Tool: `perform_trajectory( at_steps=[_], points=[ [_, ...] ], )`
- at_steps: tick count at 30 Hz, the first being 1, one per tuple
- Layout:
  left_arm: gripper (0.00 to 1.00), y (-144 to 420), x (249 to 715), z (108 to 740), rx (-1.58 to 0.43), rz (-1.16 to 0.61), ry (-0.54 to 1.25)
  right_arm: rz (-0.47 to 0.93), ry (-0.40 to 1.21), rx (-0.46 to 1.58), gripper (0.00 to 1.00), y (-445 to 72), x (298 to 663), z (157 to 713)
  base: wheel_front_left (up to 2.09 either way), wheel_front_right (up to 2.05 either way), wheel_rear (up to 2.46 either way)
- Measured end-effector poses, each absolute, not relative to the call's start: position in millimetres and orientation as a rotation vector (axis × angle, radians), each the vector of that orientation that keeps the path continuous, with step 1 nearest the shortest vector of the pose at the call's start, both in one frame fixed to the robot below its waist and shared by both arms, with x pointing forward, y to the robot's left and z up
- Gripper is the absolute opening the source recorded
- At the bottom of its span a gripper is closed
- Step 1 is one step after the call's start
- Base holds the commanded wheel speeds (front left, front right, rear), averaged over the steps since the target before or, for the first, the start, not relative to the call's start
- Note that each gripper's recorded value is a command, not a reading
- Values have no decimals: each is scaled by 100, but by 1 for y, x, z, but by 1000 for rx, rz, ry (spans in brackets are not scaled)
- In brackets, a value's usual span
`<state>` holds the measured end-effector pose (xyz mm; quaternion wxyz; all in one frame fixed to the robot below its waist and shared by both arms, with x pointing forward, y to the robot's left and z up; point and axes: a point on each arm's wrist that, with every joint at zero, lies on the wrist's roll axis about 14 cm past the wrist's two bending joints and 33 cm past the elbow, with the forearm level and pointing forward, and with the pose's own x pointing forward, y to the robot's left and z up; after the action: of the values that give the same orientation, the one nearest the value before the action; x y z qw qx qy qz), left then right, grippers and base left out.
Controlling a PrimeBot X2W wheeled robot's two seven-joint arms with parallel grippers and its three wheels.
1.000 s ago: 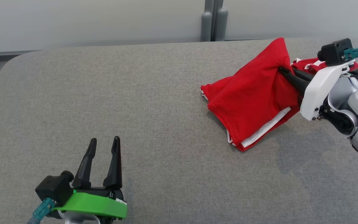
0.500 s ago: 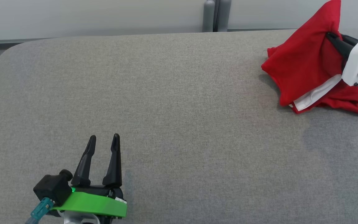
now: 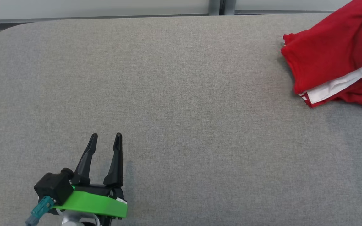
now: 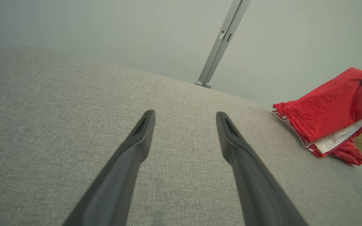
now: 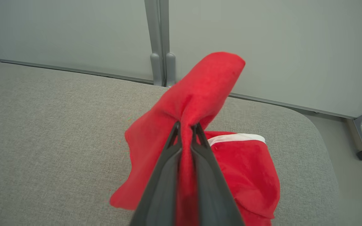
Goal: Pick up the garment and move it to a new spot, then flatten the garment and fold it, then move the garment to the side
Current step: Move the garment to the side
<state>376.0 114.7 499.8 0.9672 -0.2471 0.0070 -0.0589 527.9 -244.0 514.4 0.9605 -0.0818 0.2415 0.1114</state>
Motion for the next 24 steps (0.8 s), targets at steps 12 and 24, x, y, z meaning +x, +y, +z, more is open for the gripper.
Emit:
perform_trajectory(
  at_steps=[12, 24],
  points=[
    [100, 131, 386, 498, -421, -107, 16, 68, 525, -229, 0, -302, 538, 493, 0, 0, 0],
    [100, 134, 398, 494, -369, -133, 40, -101, 556, -330, 0, -358, 536, 464, 0, 0, 0]
  ],
)
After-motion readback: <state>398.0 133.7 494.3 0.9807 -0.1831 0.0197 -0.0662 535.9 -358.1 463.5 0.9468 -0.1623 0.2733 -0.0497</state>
